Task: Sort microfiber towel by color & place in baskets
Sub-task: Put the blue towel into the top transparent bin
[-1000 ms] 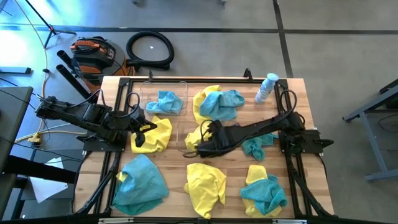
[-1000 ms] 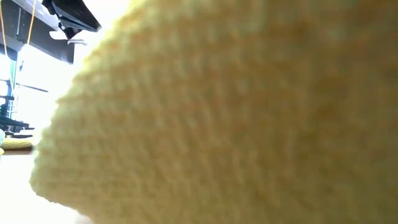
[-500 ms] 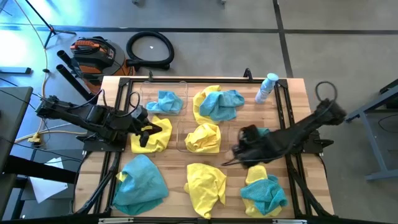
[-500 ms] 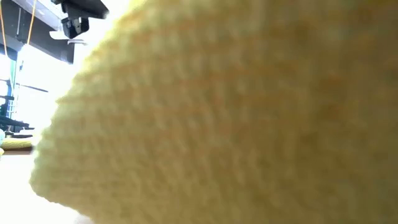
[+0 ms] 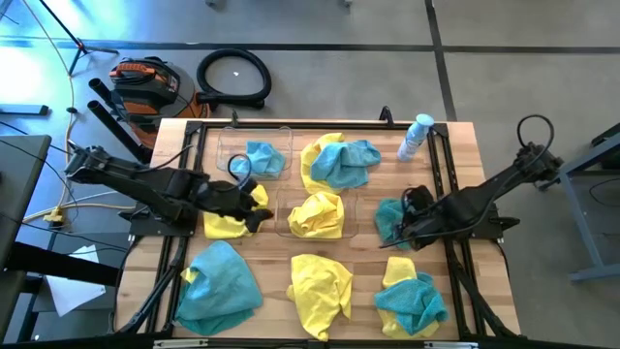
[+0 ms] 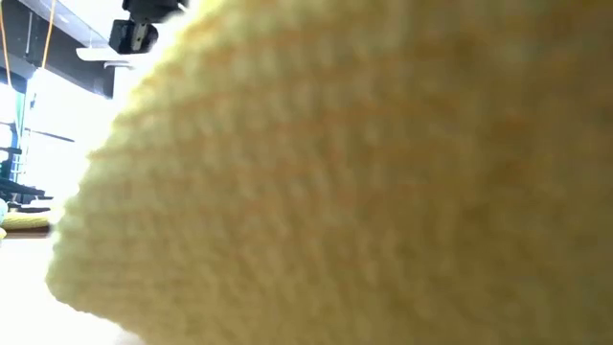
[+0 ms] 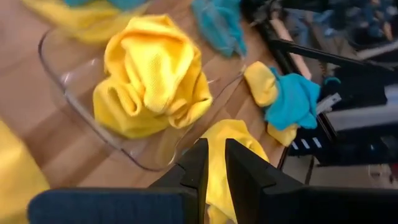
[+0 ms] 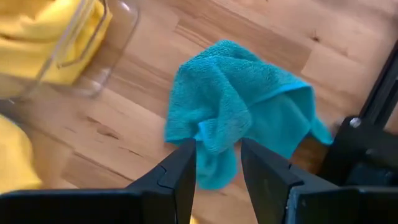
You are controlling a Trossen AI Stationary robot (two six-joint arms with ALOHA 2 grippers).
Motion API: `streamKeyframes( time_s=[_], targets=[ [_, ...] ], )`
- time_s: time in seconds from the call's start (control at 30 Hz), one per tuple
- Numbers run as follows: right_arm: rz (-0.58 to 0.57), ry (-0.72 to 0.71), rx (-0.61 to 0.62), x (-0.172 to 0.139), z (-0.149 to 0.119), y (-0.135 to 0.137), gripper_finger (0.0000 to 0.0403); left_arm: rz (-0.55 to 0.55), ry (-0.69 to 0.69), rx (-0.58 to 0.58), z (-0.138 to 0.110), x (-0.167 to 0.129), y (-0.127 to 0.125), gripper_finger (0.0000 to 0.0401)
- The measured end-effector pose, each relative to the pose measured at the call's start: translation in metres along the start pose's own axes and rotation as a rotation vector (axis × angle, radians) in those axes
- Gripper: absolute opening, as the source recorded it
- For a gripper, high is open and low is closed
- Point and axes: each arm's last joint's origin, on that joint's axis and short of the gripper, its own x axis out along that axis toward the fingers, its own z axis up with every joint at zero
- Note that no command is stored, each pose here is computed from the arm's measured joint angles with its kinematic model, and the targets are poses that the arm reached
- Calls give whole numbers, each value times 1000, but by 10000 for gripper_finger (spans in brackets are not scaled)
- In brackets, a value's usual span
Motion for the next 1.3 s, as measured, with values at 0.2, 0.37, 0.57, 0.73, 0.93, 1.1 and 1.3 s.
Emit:
streamKeyframes(
  time_s=[0.2, 0.37, 0.57, 0.73, 0.93, 1.1, 1.3],
  targets=[
    [-36, -21, -136, 8, -2, -8, 122, 161, 116, -233, -12, 4, 6, 44],
    [-74, -70, -221, 10, -2, -11, 122, 319, 198, -411, -37, 0, 11, 44],
    [-125, -96, -315, 10, 0, -16, 122, 497, 244, -544, -78, -7, 10, 44],
    [-175, -130, -349, 9, 1, -20, 122, 738, 330, -650, -109, -17, 17, 44],
    [-194, -132, -375, 9, 2, -22, 122, 765, 411, -660, -124, -8, 11, 44],
    [-194, -131, -379, 9, 2, -22, 122, 757, 516, -622, -138, -5, 6, 44],
    [-195, -128, -398, 9, 2, -22, 122, 762, 604, -584, -149, -13, 4, 44]
  ],
)
